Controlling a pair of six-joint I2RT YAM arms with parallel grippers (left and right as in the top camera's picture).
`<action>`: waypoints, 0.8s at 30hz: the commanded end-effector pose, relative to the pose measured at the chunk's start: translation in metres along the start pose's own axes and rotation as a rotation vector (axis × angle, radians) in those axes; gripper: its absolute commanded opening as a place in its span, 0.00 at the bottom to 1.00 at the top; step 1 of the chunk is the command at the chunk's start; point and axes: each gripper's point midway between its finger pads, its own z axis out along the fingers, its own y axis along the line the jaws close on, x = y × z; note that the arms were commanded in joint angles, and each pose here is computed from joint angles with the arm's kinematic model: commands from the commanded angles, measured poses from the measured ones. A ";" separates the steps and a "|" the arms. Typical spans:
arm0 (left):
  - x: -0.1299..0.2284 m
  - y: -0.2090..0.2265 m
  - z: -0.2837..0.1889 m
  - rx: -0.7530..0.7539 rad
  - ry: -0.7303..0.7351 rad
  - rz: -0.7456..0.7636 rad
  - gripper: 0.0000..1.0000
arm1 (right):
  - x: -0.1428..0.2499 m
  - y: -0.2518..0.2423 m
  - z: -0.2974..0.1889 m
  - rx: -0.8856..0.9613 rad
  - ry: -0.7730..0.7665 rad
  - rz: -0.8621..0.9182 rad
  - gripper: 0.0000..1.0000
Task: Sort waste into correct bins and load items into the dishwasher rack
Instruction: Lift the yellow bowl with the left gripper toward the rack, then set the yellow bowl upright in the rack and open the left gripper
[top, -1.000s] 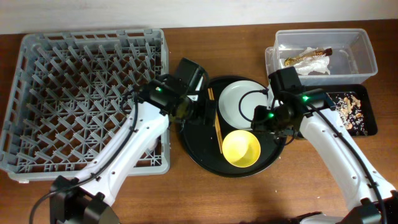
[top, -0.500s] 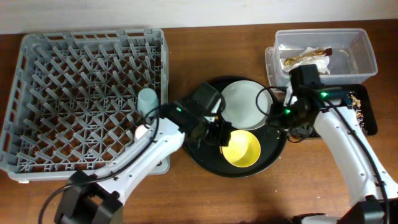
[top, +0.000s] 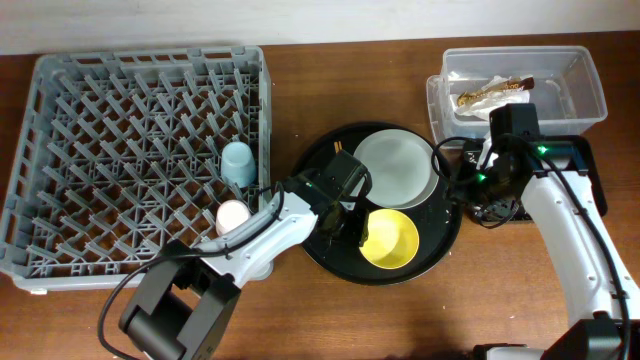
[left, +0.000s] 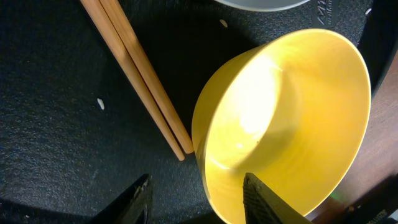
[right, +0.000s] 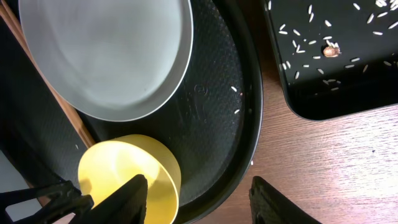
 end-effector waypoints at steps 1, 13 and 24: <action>0.005 0.000 0.010 0.008 0.029 0.003 0.45 | -0.006 -0.002 -0.008 0.010 -0.033 -0.007 0.55; 0.003 0.002 0.023 0.014 0.037 0.002 0.13 | -0.004 -0.002 -0.008 0.013 -0.026 -0.006 0.55; -0.039 -0.037 -0.044 0.059 -0.097 0.114 0.00 | -0.004 -0.007 -0.009 0.041 -0.029 -0.009 0.56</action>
